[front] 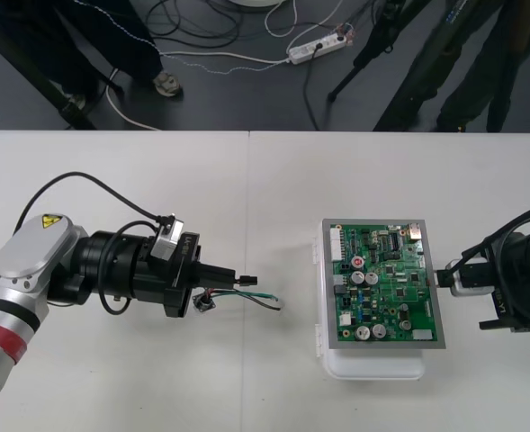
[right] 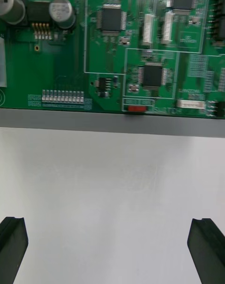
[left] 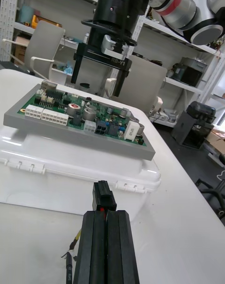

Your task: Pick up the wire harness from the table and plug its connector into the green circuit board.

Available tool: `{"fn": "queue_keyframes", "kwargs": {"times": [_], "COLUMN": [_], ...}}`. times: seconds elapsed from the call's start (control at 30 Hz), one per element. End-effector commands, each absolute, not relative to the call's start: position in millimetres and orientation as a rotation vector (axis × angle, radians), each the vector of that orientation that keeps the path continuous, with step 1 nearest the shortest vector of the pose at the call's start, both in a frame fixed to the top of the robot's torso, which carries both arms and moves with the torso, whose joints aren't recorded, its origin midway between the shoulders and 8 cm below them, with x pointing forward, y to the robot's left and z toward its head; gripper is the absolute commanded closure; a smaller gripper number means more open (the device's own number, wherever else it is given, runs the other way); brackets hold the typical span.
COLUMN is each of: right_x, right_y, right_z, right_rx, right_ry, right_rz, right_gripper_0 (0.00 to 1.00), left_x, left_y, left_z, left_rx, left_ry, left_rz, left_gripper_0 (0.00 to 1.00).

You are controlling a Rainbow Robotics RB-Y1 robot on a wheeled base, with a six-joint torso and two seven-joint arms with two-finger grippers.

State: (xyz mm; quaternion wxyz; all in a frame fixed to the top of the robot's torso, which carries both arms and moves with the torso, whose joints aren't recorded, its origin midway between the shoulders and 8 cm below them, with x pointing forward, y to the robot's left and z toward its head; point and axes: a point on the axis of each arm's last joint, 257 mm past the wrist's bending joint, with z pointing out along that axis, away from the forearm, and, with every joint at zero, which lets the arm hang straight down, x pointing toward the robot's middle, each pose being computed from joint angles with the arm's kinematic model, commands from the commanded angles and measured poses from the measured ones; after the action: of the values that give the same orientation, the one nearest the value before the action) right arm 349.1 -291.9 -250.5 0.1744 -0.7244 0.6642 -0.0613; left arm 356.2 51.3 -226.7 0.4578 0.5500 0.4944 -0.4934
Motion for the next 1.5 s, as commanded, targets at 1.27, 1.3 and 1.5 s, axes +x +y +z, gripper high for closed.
{"fn": "queue_keyframes", "kwargs": {"times": [1.27,1.3,1.5], "right_x": [376,377,379], "right_y": [-259,-258,-250], "right_z": [-264,-265,-265], "right_rx": [-2.031,-2.03,-2.01], "right_ry": [1.878,1.878,1.874], "right_rz": [-0.409,-0.409,-0.399], "right_gripper_0": [0.0,0.0,0.0], "left_x": [338,338,339], "left_y": [-10,-10,-13], "left_z": [-217,-217,-218], "left_rx": [1.52,1.522,1.522], "left_ry": [0.858,0.856,0.856], "left_rz": [-1.15,-1.147,-1.142], "left_gripper_0": [1.0,1.0,1.0]}}
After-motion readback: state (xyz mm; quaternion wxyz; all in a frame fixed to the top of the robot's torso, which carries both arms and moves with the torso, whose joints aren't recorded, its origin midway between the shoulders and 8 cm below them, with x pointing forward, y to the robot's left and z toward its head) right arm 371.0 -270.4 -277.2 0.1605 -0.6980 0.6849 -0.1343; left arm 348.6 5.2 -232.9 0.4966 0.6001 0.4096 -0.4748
